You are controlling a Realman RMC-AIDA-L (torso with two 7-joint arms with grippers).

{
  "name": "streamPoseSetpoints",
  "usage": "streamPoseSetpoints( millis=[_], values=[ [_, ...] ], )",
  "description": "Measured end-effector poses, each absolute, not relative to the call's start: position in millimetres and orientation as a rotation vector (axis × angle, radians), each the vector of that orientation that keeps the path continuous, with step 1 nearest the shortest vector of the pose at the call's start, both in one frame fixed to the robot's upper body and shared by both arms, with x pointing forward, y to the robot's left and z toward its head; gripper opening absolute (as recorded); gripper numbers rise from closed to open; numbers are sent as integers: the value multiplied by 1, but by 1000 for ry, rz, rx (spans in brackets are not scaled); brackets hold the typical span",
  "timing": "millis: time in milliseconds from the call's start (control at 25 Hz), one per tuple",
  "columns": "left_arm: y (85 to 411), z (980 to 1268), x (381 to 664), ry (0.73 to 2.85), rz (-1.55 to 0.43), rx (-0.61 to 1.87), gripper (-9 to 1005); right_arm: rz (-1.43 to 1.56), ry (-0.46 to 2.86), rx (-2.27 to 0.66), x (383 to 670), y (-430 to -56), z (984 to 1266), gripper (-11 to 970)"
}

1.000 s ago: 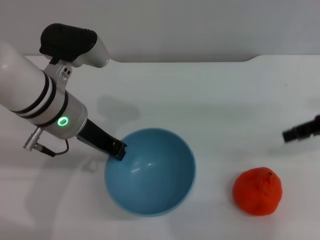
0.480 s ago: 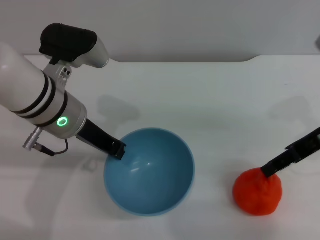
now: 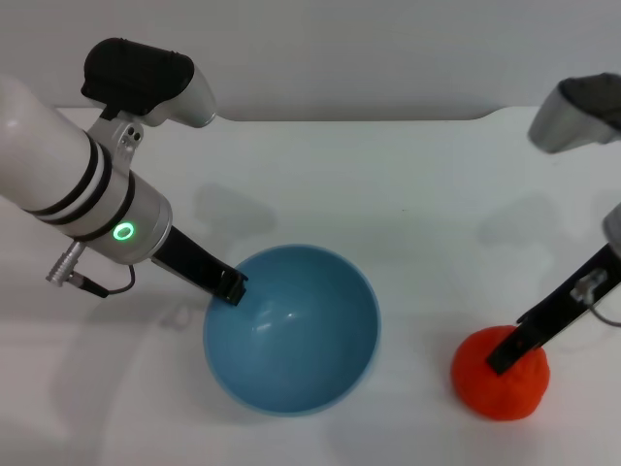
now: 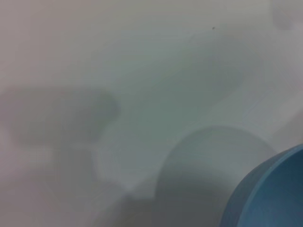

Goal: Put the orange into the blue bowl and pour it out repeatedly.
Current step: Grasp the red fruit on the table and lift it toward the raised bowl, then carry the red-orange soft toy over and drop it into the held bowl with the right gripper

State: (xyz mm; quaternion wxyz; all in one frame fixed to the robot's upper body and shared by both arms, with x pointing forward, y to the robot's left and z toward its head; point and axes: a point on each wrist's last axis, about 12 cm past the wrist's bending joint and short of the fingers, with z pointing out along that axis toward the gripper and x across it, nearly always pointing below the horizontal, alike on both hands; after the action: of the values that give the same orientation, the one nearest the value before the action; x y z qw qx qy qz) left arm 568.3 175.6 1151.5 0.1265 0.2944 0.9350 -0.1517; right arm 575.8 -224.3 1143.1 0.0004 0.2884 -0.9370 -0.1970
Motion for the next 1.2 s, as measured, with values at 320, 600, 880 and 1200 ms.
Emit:
streamPoseSetpoints(
  millis=[320, 600, 880, 1200],
  values=[
    [172, 1153, 568, 2700, -433, 904, -2, -497, -2919, 966, 577, -214, 1125, 455],
    [172, 1153, 568, 2702, -429, 915, -1, -523, -2988, 948, 576, -225, 1137, 219],
    [166, 1156, 570, 2686, -418, 952, -2, -602, -3072, 950, 576, -239, 1169, 171],
    [143, 1153, 568, 2672, -341, 1080, -2, -827, -3105, 1316, 574, -211, 1238, 120]
  ],
)
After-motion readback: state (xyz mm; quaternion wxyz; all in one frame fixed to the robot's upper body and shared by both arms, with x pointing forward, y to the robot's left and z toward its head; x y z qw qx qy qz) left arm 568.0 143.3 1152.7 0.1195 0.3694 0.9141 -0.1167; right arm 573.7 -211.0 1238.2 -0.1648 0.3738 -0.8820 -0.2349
